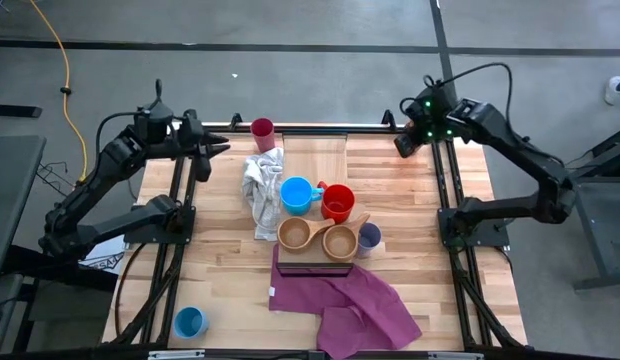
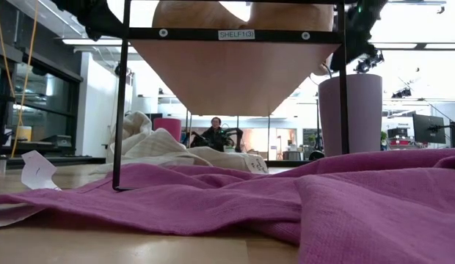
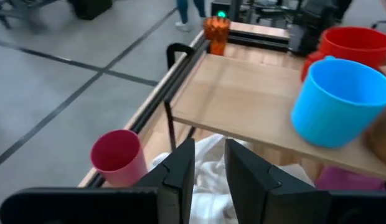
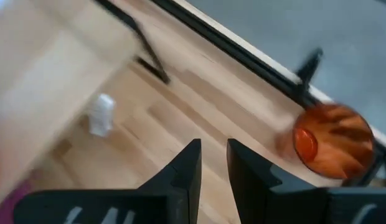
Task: Stack small to large cups/mugs on shelf
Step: Put the orange glass on the shelf
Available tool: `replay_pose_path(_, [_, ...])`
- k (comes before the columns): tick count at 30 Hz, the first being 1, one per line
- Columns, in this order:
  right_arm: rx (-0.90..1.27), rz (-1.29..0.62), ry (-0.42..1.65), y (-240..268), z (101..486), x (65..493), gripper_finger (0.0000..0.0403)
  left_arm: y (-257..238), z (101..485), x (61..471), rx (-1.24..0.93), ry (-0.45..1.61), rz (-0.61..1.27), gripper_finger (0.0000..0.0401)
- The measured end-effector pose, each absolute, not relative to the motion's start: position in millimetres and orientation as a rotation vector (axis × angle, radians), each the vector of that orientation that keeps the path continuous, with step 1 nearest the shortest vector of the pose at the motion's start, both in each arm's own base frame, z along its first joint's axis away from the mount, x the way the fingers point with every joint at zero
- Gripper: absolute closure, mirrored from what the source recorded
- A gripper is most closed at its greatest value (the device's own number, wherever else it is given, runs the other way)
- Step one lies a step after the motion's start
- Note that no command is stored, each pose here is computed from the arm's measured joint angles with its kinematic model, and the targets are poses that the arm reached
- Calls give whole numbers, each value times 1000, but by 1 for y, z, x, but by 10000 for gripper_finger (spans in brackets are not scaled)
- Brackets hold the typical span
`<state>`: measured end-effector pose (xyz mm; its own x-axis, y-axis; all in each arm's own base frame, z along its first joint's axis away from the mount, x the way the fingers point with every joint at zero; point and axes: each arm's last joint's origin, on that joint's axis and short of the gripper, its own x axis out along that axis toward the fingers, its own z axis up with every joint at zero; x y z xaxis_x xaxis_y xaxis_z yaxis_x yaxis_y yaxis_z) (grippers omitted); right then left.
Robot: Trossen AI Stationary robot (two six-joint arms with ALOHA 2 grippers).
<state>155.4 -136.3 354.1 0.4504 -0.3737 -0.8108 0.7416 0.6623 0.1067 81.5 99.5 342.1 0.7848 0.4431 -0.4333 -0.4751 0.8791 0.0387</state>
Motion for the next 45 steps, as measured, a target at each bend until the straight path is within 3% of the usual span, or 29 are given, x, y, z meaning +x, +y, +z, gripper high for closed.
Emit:
replay_pose_path(23, [645, -966, 1180, -205, 269, 158, 320, 115, 336, 92, -147, 475, 524, 325])
replay_pose_path(45, [685, -973, 1108, -227, 266, 145, 310, 115, 336, 92, -148, 473, 523, 325])
